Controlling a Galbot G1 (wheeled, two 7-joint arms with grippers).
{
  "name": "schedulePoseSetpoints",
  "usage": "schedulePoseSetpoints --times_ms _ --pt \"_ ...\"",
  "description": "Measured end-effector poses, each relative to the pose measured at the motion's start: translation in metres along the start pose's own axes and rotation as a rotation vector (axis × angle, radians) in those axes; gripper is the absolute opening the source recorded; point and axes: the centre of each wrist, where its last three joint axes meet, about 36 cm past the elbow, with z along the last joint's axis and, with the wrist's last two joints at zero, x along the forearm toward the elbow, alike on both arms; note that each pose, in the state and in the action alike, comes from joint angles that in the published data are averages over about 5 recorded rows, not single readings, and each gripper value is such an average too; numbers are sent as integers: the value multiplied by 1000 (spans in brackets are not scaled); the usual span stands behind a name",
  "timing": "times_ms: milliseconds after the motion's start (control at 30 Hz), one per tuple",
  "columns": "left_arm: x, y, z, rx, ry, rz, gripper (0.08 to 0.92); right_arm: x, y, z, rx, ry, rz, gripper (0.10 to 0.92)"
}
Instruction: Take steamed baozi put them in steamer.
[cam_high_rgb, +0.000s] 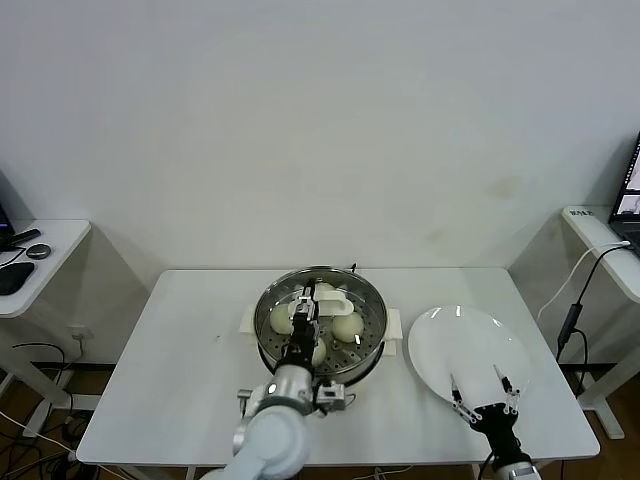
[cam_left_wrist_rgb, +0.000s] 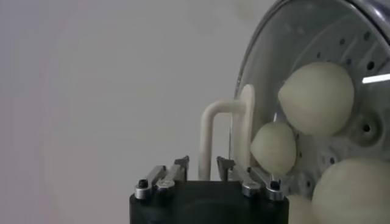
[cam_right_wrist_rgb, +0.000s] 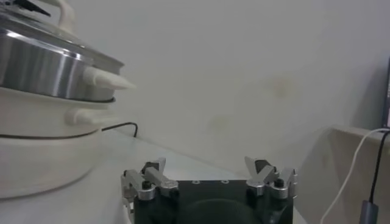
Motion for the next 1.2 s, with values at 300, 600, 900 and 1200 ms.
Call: schedulePoseSetpoints --times_ms 300,600,900,1200 --pt "69 26 26 396 -107 29 789 3 6 0 -14 6 -14 823" --pt "139 31 77 893 -92 -26 823 5 10 -8 -66 3 -48 823" --pt "188 14 105 1235 54 -100 823 16 -1 -23 -138 55 -106 823" --pt "217 -25 134 1347 161 -103 823 31 -12 -47 -204 137 -151 823"
